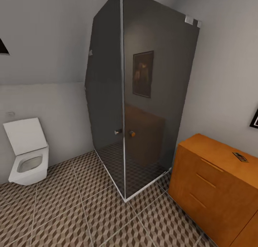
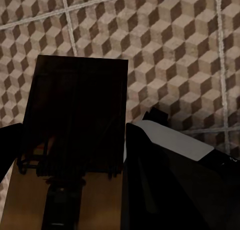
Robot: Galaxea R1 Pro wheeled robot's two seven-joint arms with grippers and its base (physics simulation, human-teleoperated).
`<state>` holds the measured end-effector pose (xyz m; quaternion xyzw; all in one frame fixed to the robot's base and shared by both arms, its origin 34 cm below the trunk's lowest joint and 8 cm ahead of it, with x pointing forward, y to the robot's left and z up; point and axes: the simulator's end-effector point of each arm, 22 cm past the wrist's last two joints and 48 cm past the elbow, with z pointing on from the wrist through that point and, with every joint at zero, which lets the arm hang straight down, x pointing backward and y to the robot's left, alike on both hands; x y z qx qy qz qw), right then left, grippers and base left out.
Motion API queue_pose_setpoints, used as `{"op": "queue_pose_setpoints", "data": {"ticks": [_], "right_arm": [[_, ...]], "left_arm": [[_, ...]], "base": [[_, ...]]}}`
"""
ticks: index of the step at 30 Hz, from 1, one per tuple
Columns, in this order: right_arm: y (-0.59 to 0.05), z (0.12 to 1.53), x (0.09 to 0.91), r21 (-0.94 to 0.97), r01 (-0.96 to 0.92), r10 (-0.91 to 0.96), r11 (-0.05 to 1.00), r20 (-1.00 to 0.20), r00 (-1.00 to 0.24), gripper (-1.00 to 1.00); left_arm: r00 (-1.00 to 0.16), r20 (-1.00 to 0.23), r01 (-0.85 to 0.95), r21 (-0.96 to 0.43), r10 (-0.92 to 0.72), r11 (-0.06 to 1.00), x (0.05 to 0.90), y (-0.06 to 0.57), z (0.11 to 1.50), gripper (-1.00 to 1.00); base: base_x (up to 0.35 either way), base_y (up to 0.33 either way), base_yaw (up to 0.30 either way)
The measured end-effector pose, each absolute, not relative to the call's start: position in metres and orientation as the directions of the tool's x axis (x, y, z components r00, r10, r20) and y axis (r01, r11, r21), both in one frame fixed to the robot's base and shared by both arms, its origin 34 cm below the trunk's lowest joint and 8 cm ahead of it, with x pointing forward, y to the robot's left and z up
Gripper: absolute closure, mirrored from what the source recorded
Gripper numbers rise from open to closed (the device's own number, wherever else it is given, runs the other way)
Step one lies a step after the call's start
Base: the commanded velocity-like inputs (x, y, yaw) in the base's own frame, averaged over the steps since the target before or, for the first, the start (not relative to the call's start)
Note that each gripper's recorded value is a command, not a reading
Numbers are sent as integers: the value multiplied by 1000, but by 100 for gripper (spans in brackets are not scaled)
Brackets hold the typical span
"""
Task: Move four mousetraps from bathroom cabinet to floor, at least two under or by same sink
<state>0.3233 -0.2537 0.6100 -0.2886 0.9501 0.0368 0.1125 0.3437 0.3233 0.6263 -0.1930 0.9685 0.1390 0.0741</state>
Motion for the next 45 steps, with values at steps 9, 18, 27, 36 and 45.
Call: {"op": "queue_pose_setpoints", "data": {"ticks": [9, 18, 27, 36, 45], "right_arm": [[-255, 608, 317, 9, -555, -540, 831, -223, -812, 100], [-255, 606, 312, 13, -557, -541, 831, -219, -812, 100], [-254, 607, 313, 12, -557, -541, 830, -223, -811, 100], [-256, 606, 310, 14, -550, -535, 835, -214, -817, 100], [-257, 604, 305, 20, -549, -535, 835, -202, -821, 100]], "left_arm": [[-916, -189, -392, 244, -354, 887, 340, 323, 624, 100], [-916, -188, -392, 244, -353, 887, 340, 323, 624, 100], [-915, -194, -394, 242, -353, 887, 342, 323, 625, 100], [-916, -190, -393, 244, -353, 887, 341, 323, 625, 100], [-918, -179, -390, 248, -354, 887, 337, 323, 622, 100]], "base": [[0, 0, 167], [0, 0, 291], [0, 0, 291], [0, 0, 236], [0, 0, 176]]}}
